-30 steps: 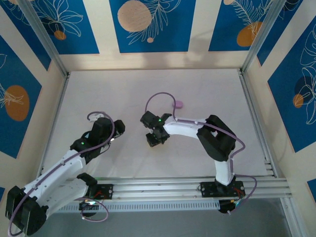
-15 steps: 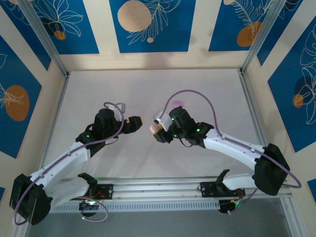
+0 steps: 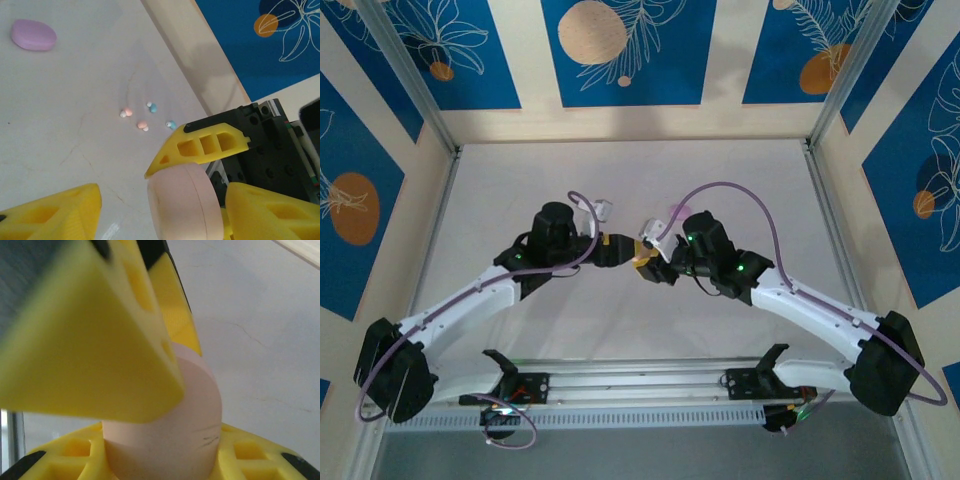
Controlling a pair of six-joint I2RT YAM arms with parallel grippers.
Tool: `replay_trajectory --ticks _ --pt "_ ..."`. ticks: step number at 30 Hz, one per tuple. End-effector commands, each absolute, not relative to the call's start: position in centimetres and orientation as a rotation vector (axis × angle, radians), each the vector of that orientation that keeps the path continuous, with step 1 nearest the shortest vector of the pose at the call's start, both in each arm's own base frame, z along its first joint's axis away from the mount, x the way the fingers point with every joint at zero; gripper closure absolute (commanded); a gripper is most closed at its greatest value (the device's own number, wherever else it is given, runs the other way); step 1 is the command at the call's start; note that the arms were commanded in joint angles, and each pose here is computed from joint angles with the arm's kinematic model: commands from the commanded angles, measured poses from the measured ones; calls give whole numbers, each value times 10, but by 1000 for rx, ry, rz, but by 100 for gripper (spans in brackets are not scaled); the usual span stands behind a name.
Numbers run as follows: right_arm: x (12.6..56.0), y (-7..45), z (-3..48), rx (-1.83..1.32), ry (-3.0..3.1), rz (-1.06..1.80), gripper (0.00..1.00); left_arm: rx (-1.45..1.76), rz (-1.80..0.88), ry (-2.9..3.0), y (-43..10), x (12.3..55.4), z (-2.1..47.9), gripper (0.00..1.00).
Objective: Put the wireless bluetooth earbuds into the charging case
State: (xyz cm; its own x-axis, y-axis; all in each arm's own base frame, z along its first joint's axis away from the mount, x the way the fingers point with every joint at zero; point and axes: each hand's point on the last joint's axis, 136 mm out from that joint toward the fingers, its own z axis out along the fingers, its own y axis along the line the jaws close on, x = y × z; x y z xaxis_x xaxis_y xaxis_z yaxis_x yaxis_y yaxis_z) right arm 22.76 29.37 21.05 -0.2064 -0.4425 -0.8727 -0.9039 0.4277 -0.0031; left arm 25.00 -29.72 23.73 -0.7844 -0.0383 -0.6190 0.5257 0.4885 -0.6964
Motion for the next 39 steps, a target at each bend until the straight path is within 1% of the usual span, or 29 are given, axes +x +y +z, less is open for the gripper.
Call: replay_trajectory --ticks 1,6,8,9,10,14,17,20,28,33,39 --pt "223 295 218 -1169 1765 692 64 457 -1311 2134 -310 248 250 41" --pt "223 294 220 -1165 1735 686 63 399 -1316 2157 -313 252 244 69" --pt "230 290 222 -1128 1734 642 61 386 -1331 2155 -315 252 246 85" --pt "232 288 223 -1115 1731 628 61 370 -1337 2158 -315 252 247 89" --pt "233 286 226 -1106 1719 612 59 341 -1345 2163 -314 253 247 91" --pt "233 279 234 -1082 1640 589 51 169 -1430 2144 -310 256 249 94" --pt "230 273 234 -1094 1539 593 46 49 -1520 2111 -308 256 253 95" --pt "226 269 235 -1104 1469 627 42 7 -1579 2091 -309 254 260 95" --pt "221 270 263 -1107 1371 803 41 -6 -1642 2054 -312 249 273 94" --pt "225 276 270 -1115 1361 838 41 -7 -1674 2035 -315 247 279 94" --pt "230 277 275 -1093 1363 856 46 5 -1696 2009 -316 244 286 93"
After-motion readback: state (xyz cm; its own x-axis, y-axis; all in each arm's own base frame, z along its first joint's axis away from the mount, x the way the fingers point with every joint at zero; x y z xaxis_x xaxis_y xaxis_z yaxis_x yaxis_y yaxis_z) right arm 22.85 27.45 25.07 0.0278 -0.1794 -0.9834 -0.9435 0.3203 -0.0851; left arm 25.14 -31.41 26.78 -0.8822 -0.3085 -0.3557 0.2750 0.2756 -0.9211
